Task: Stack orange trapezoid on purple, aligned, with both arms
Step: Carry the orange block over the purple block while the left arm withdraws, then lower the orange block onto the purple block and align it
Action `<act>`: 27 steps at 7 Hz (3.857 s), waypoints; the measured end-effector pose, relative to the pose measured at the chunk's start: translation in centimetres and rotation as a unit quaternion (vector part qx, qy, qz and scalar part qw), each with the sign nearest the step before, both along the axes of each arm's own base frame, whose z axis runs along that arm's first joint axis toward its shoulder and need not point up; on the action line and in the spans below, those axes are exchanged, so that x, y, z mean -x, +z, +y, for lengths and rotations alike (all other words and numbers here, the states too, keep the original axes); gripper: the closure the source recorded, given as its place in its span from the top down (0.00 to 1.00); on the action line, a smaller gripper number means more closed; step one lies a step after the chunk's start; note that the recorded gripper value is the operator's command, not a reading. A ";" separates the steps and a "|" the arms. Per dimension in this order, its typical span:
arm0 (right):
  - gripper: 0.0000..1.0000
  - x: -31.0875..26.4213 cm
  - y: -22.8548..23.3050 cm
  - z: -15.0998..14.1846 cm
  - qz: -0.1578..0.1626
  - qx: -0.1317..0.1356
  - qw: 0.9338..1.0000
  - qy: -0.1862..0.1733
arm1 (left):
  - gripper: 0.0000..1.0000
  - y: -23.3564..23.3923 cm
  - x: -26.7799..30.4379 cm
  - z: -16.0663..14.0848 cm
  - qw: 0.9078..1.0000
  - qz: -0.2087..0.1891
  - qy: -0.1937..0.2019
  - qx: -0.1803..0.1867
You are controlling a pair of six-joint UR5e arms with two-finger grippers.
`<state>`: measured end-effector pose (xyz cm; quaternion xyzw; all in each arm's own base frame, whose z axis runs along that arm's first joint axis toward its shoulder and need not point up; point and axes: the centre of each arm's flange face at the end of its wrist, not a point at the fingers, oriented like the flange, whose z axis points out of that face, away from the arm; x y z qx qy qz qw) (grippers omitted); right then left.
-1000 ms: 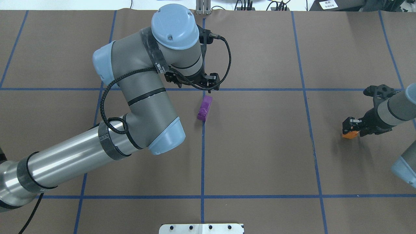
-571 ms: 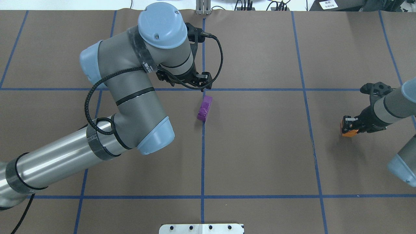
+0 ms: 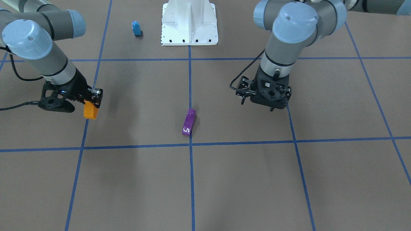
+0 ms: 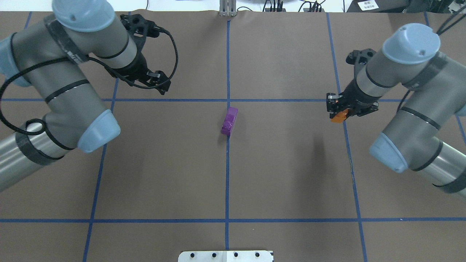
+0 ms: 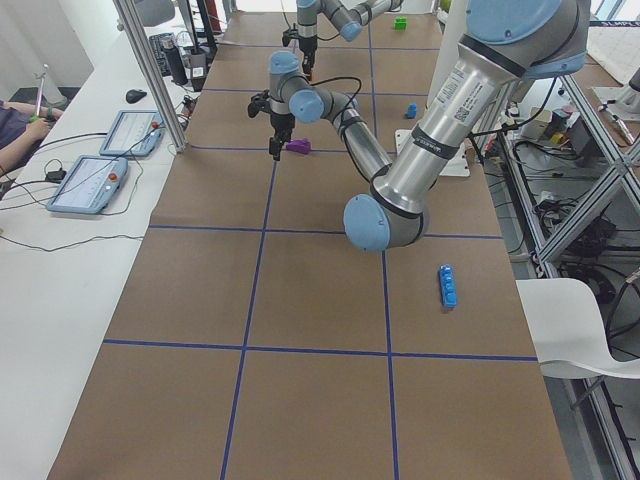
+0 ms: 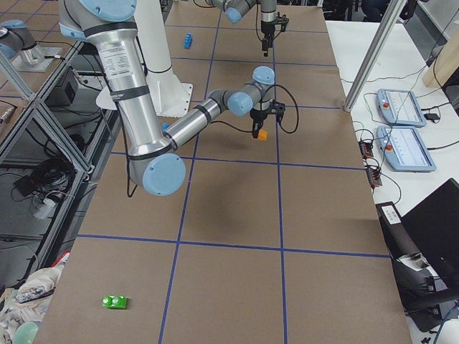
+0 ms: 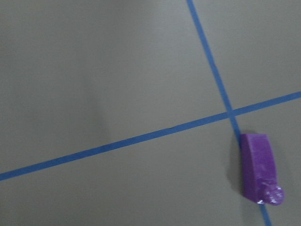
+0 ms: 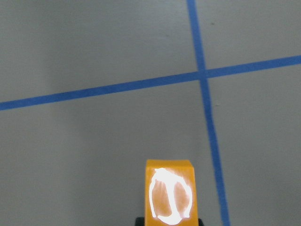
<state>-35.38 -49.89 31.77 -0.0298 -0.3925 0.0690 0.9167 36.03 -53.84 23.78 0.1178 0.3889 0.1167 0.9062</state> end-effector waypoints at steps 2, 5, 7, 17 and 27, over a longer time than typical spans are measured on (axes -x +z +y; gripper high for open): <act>0.00 6.5 -9.7 -2.0 -0.002 0.014 1.000 -0.003 | 1.00 4.9 5.6 -1.2 1.000 -0.015 0.009 -0.002; 0.00 15.5 -15.8 -1.9 0.014 0.054 0.997 0.046 | 1.00 7.5 8.4 -1.7 1.000 -0.022 0.006 0.007; 0.00 19.9 -15.5 -1.0 0.003 0.054 0.996 0.071 | 1.00 8.2 8.5 -1.6 1.000 -0.024 0.006 0.011; 0.00 25.0 -15.7 -0.3 0.015 0.109 0.987 0.119 | 1.00 8.5 8.3 -1.4 1.000 -0.025 0.009 0.012; 0.00 26.4 -14.2 0.2 0.013 0.072 0.991 0.113 | 1.00 8.9 8.2 -1.5 0.999 -0.028 0.008 0.014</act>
